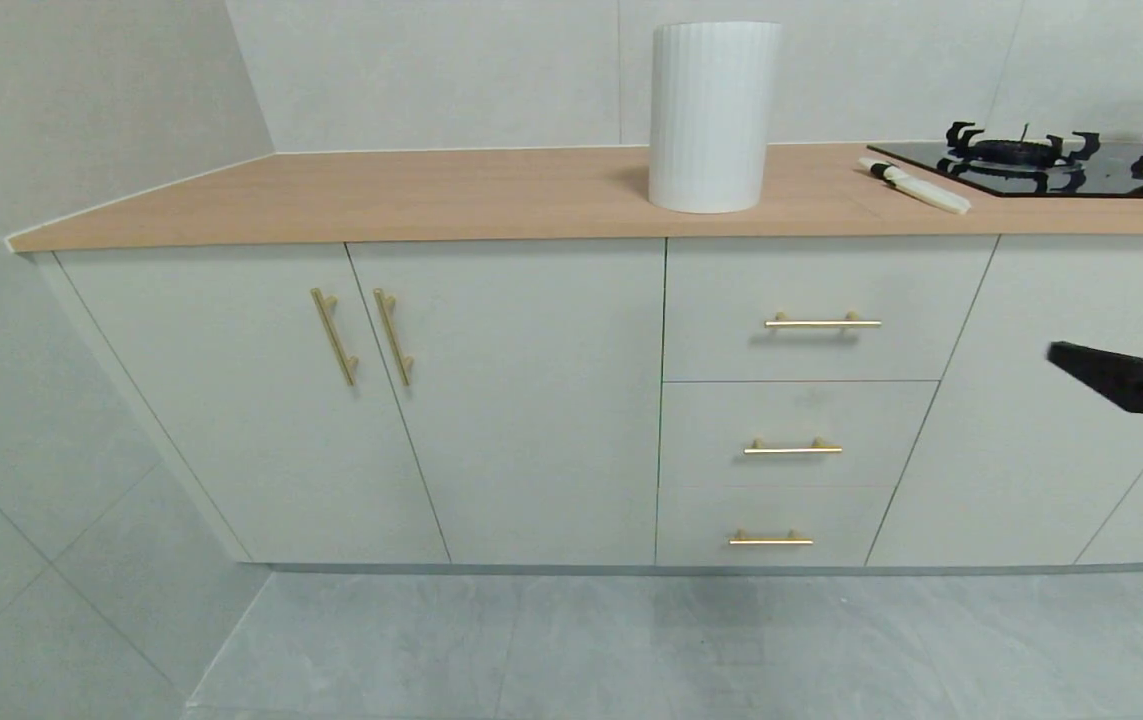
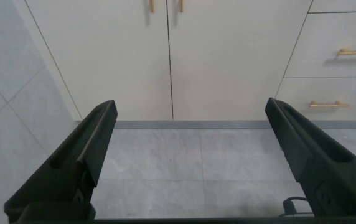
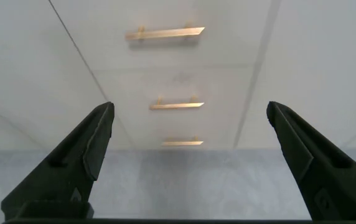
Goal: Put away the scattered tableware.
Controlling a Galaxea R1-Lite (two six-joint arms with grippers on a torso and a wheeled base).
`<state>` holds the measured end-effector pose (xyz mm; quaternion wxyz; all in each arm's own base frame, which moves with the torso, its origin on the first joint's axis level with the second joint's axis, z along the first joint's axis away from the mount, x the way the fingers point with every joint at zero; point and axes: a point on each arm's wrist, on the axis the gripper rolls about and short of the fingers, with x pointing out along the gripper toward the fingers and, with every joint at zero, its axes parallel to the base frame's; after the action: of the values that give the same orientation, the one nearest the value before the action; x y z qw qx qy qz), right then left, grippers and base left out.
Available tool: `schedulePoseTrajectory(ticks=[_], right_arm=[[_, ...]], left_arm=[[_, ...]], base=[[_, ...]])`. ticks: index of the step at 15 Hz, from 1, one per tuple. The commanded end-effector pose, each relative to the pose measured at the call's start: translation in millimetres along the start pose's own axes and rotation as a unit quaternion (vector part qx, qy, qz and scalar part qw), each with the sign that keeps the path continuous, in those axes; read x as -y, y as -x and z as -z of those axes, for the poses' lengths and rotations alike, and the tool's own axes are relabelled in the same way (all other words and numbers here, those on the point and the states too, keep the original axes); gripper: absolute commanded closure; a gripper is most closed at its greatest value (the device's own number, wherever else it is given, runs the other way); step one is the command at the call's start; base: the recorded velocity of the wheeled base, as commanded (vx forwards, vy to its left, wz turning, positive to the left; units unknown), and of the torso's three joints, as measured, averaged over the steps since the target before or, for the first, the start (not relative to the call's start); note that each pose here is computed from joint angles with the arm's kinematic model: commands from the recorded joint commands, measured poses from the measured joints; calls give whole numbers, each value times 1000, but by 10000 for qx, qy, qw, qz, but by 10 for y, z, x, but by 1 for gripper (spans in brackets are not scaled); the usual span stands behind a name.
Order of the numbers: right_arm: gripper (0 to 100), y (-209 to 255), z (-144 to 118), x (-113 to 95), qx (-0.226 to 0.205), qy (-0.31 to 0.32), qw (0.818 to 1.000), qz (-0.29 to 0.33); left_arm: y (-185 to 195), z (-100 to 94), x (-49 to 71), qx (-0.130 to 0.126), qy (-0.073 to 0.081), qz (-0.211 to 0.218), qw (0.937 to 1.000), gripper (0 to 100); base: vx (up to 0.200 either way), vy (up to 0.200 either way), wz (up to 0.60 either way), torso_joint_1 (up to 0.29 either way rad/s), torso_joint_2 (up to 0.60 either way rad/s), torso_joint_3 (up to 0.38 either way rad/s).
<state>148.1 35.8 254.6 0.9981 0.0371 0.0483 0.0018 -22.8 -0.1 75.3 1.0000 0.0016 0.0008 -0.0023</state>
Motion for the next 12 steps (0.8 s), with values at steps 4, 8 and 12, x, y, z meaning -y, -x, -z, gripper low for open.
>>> schedulePoseTrajectory(ticks=[4,8,12], right_arm=[[0,1642,383,475,907,337,9911,910],[0,1918,857,521,1295,554,9821,1252],[0,2022,1155,499,1602,637,9745,1439]], left_arm=[[0,0,0,1,1,0,10000,0],[0,0,0,1,1,-8,10000,0],[0,0,0,1,1,0,10000,0]], base=[[0,0,0,0,0,0],[0,0,0,0,0,0],[0,0,0,0,0,0]])
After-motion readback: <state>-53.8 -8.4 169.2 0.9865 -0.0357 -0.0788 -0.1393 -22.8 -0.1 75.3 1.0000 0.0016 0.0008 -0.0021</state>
